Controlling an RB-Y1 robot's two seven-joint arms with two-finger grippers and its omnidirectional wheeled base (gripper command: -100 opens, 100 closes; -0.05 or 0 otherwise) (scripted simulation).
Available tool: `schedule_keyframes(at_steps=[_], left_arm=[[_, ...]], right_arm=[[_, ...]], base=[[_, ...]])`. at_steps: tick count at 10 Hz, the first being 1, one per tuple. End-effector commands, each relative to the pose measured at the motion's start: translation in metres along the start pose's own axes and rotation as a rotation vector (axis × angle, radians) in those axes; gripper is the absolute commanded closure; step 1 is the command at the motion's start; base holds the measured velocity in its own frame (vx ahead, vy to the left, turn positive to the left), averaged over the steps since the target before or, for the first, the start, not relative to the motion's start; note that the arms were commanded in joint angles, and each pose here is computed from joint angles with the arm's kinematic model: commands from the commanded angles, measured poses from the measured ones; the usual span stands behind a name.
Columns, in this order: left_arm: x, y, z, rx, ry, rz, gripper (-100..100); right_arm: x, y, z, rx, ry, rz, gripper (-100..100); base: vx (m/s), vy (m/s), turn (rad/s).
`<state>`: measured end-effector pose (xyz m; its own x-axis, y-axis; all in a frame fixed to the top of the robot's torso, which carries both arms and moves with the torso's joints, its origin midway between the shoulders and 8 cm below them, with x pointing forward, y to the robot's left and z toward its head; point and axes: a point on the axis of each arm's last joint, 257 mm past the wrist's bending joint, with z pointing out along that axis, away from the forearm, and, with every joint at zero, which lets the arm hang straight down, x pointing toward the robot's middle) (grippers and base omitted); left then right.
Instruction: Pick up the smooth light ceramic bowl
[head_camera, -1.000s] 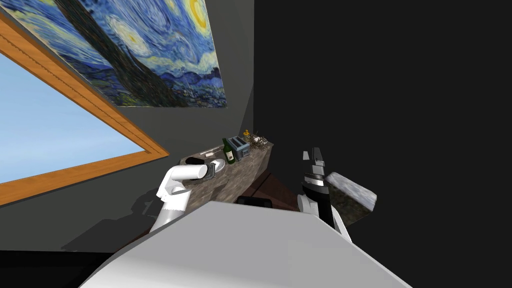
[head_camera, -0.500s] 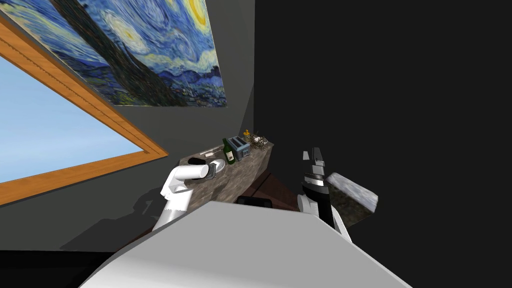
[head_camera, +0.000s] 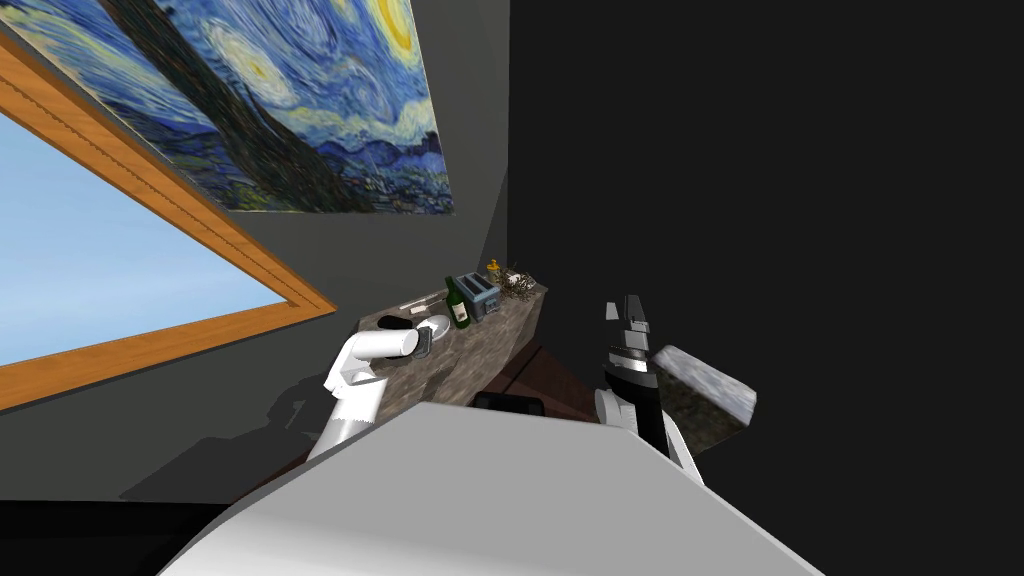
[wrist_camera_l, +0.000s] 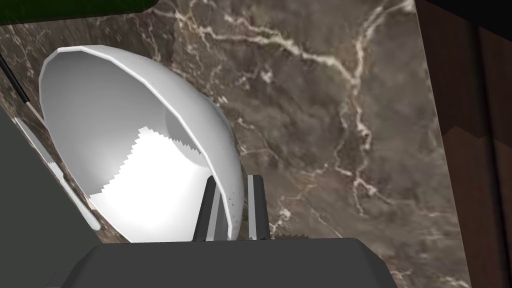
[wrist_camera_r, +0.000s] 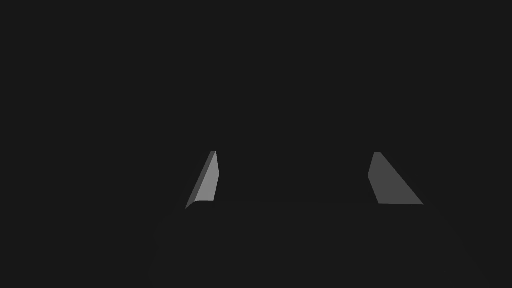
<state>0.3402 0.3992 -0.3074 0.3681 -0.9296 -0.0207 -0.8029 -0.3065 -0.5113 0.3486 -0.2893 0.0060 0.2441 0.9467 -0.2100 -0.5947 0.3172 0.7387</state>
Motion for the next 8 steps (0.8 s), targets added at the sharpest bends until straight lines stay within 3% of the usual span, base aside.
schedule_keyframes(at_steps=[1,2,3,4,6,7,8], left_arm=[[0.000,0.000,0.000,0.000,0.000,0.000,100],[0.000,0.000,0.000,-0.001,0.000,0.000,100],[0.000,0.000,0.000,-0.001,0.000,0.000,0],[0.000,0.000,-0.009,0.000,0.000,0.001,100],[0.000,0.001,-0.019,0.000,0.000,0.001,100],[0.001,0.000,-0.016,0.002,0.001,0.001,100],[0.001,0.001,-0.016,0.000,0.000,0.001,0]], right_arm=[[0.000,0.000,0.000,0.000,0.000,0.000,0],[0.000,0.000,0.000,0.000,0.000,0.000,0],[0.000,0.000,0.000,0.000,0.000,0.000,0],[0.000,0.000,0.000,0.000,0.000,0.000,0],[0.000,0.000,0.000,0.000,0.000,0.000,0],[0.000,0.000,0.000,0.000,0.000,0.000,0],[0.000,0.000,0.000,0.000,0.000,0.000,0]], base=[[0.000,0.000,0.000],[0.000,0.000,0.000],[0.000,0.000,0.000],[0.000,0.000,0.000],[-0.006,-0.001,0.003],[0.000,0.000,0.000],[0.000,0.000,0.000]])
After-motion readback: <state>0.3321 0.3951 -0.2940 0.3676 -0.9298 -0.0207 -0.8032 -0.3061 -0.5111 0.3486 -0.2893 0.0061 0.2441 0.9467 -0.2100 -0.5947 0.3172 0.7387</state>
